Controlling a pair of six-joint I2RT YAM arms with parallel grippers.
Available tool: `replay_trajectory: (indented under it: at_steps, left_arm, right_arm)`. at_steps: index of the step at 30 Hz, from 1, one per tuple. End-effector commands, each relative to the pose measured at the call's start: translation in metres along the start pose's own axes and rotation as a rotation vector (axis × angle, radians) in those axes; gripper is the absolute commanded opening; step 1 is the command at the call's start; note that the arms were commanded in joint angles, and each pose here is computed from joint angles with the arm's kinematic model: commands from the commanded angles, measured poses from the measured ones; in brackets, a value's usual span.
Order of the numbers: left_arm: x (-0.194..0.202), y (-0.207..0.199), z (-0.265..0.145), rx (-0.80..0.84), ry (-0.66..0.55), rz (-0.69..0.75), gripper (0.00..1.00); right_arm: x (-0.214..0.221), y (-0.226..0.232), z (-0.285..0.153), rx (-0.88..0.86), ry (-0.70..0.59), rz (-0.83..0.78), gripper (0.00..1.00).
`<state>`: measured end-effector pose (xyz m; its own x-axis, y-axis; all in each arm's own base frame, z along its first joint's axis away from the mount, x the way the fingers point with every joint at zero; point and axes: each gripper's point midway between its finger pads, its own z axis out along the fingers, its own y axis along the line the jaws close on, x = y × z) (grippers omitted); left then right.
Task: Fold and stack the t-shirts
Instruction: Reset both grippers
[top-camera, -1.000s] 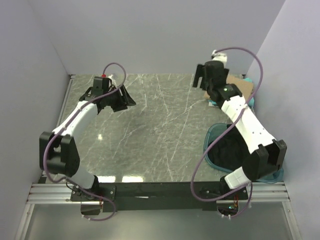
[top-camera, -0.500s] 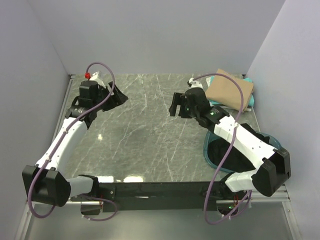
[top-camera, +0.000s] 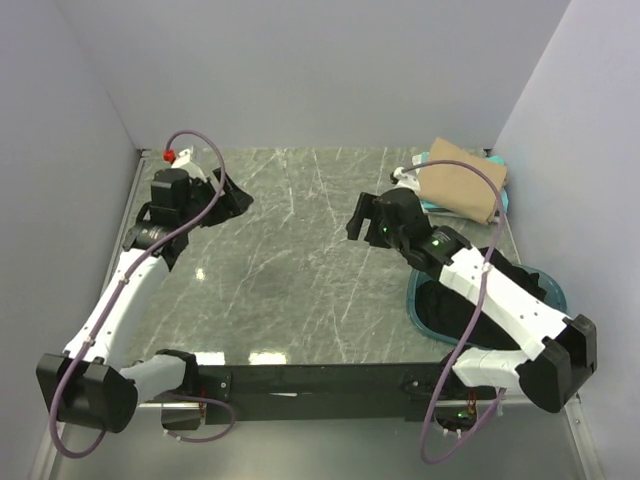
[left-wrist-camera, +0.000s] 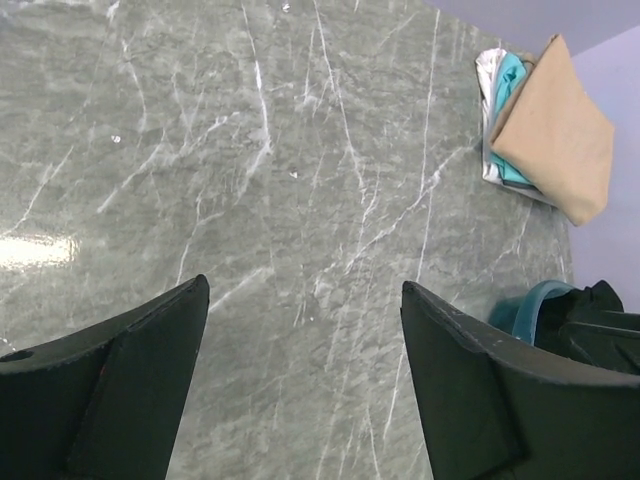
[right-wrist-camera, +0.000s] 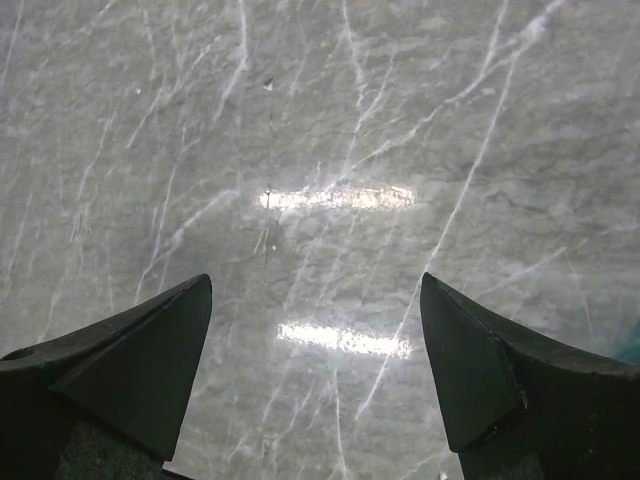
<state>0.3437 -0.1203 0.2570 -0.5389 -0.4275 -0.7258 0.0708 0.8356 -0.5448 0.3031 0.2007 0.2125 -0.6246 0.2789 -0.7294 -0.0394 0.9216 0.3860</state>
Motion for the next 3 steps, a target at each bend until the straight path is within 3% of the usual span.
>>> replay_trajectory:
  at_steps: [1, 3]
  left_arm:
    - [-0.0068, -0.0102, -0.0068, 0.047, -0.037, 0.049, 0.84]
    - [-0.0075, -0.009, -0.0069, 0.037, -0.038, 0.043, 0.86]
  right_arm:
    - [-0.0027, -0.0123, -0.0087, 0.049, -0.035, 0.046, 0.91]
    - [-0.0013, -0.0185, -0.0117, 0.076, -0.037, 0.051, 0.91]
